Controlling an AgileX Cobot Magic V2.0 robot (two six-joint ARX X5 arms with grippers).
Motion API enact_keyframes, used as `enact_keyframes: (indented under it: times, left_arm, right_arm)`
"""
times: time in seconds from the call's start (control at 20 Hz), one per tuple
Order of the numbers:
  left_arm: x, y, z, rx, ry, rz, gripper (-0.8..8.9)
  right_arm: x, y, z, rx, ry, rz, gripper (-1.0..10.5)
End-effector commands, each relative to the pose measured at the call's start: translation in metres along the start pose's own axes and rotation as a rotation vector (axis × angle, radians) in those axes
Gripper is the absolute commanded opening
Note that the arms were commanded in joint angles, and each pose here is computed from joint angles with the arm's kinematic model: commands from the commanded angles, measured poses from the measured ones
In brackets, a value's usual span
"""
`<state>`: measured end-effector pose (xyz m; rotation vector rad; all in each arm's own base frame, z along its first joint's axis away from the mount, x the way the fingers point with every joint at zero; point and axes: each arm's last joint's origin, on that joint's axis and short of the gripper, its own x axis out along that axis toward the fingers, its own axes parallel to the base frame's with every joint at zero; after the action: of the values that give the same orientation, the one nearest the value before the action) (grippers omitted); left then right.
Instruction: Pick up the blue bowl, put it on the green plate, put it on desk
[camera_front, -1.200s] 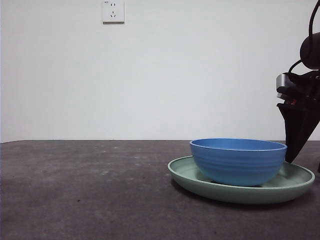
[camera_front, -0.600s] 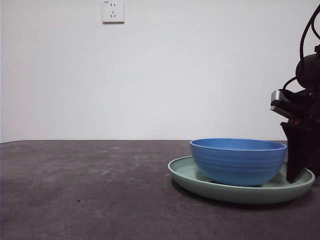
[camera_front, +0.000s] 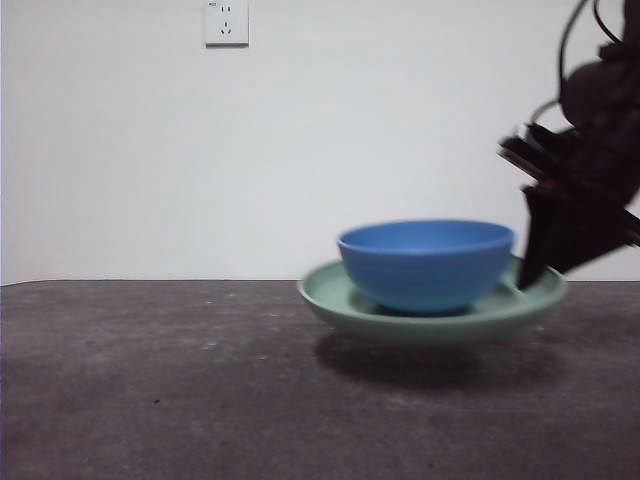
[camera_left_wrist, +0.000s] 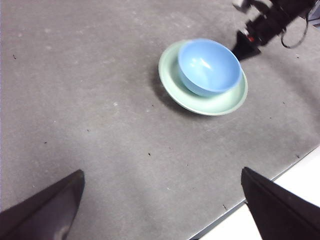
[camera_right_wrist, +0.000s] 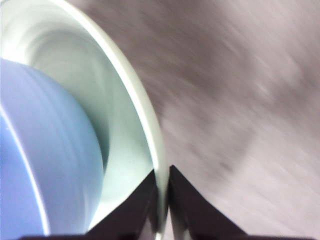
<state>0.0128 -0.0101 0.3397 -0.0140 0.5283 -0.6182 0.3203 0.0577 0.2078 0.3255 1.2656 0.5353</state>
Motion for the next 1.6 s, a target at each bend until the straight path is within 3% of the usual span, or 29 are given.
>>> enact_keyframes:
  times: [0.05,0.35,0.65,0.8,0.95,1.05,1.3,1.6]
  left_arm:
    - [-0.003,-0.001,0.003,0.014,-0.015,-0.016,4.92]
    - [-0.003,-0.001,0.003,0.014,-0.015,-0.016,4.92]
    - [-0.003,-0.001,0.003,0.014,-0.015,-0.016,4.93]
    - [-0.003,-0.001,0.003,0.014,-0.014,-0.016,4.92]
    - [-0.003,-0.001,0.003,0.014,-0.014,-0.016,4.93]
    - [-0.003,-0.001,0.003,0.013,-0.015,-0.016,4.92]
    - [-0.003,-0.001,0.003,0.014,-0.015,-0.016,4.92]
    - [-0.003,-0.001,0.003,0.014,-0.015,-0.016,4.92]
  right_arm:
    - [0.010,0.020,0.008,0.002,-0.002,0.037,0.1]
    - [0.062,0.058,0.006,-0.028,0.059,0.105,0.1]
    - [0.099,0.059,-0.003,-0.018,0.156,0.086,0.1]
    - [0.099,0.059,-0.002,-0.029,0.150,0.080,0.2]
    - [0.098,0.059,-0.002,-0.044,0.147,0.080,2.1]
    - [0.098,0.059,-0.001,-0.047,0.142,0.073,2.7]
    - [0.085,0.059,0.008,-0.075,0.107,0.023,2.8]
    - [0.030,0.071,0.018,-0.139,0.027,0.014,3.2]
